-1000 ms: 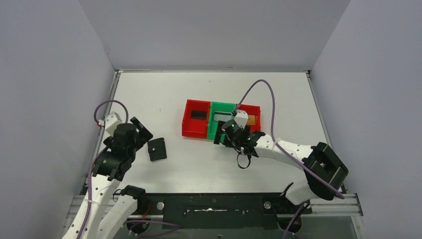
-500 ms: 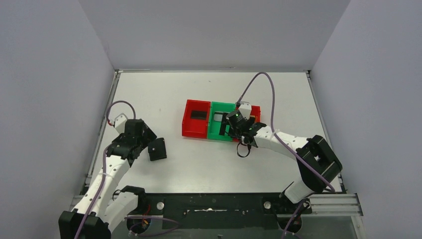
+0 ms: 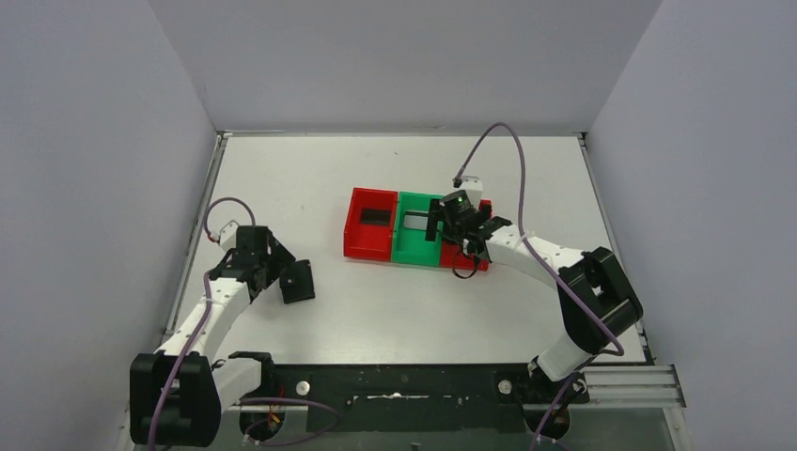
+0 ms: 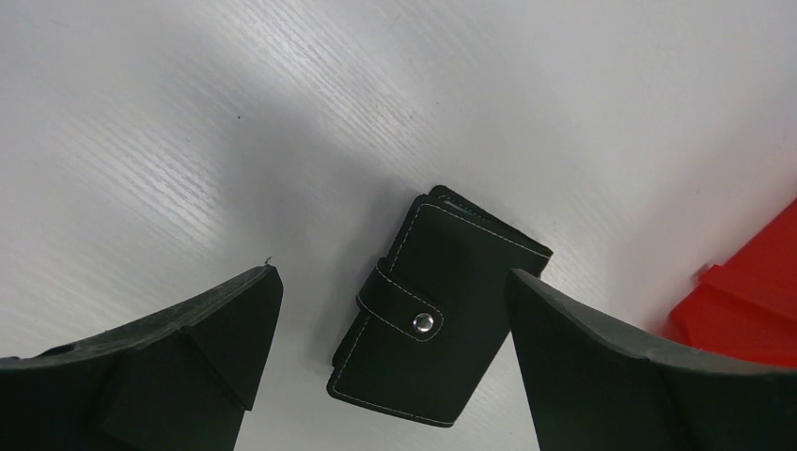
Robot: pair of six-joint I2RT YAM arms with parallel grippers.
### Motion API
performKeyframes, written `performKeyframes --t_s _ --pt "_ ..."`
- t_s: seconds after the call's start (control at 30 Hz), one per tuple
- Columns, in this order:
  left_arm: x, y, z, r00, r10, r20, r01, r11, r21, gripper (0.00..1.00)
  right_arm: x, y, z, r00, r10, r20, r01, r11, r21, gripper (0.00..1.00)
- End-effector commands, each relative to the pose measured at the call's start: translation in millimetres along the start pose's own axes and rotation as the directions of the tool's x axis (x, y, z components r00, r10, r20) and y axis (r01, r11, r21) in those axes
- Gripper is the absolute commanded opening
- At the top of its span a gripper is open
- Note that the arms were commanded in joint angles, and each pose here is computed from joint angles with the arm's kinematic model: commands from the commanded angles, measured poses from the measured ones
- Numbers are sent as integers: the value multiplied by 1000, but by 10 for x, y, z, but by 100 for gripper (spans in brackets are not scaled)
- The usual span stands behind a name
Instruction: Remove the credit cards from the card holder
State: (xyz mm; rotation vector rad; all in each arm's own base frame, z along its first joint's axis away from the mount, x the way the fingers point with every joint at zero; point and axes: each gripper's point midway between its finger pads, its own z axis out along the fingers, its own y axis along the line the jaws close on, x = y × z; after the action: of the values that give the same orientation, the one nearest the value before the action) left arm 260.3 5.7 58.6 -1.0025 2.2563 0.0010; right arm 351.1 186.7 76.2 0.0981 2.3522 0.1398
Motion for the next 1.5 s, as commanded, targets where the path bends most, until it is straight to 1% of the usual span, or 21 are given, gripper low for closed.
performKeyframes --t_s 0.0,0.13,0.33,0.43,0.53,0.63,0.7,0.83,0.93,1.07,1.13,1.27,1.37,1.47 --pt "-23 -61 94 999 -35 20 34 999 28 91 -370 -37 65 997 -18 70 18 1000 4 98" --pt "59 -56 166 999 -43 0 43 999 31 90 -448 -75 144 998 -24 66 24 1000 -1 100" --pt "142 -83 242 999 -29 -29 30 998 46 85 -536 -130 226 997 -44 57 44 999 9 98" --pt "189 -105 280 999 1 -50 2 998 57 81 -635 -130 199 996 -68 64 68 998 -3 98" --pt "256 -142 311 996 30 -82 -24 997 75 75 -692 -32 82 995 -70 67 75 995 -67 98" --pt "346 -199 329 991 64 -117 -53 994 99 67 -705 52 -88 996 -47 77 57 990 -132 98" --pt "417 -219 328 986 92 -140 -78 991 105 62 -678 44 -192 997 -27 76 37 989 -145 98" --pt "646 -292 264 975 130 -178 -108 986 129 55 -577 9 -391 997 13 72 -1 987 -163 99" --pt "909 -405 146 962 173 -210 -135 973 185 51 -436 -24 -523 997 50 61 -39 984 -176 99" --pt "1325 -509 -31 937 201 -286 -113 949 296 42 -290 -91 -681 992 106 64 -93 979 -182 100" --pt "1502 -510 -116 928 210 -308 -106 940 323 41 -226 -99 -755 988 138 65 -123 973 -193 100" --pt "1705 -630 -309 919 253 -302 -122 912 391 41 -104 -69 -886 978 199 66 -179 956 -231 100" --pt "1849 -759 -493 899 320 -297 -155 870 467 42 11 -6 -955 971 232 58 -209 941 -266 99" --pt "1916 -890 -716 900 347 -263 -172 837 519 46 142 57 -999 967 250 36 -229 928 -294 98"
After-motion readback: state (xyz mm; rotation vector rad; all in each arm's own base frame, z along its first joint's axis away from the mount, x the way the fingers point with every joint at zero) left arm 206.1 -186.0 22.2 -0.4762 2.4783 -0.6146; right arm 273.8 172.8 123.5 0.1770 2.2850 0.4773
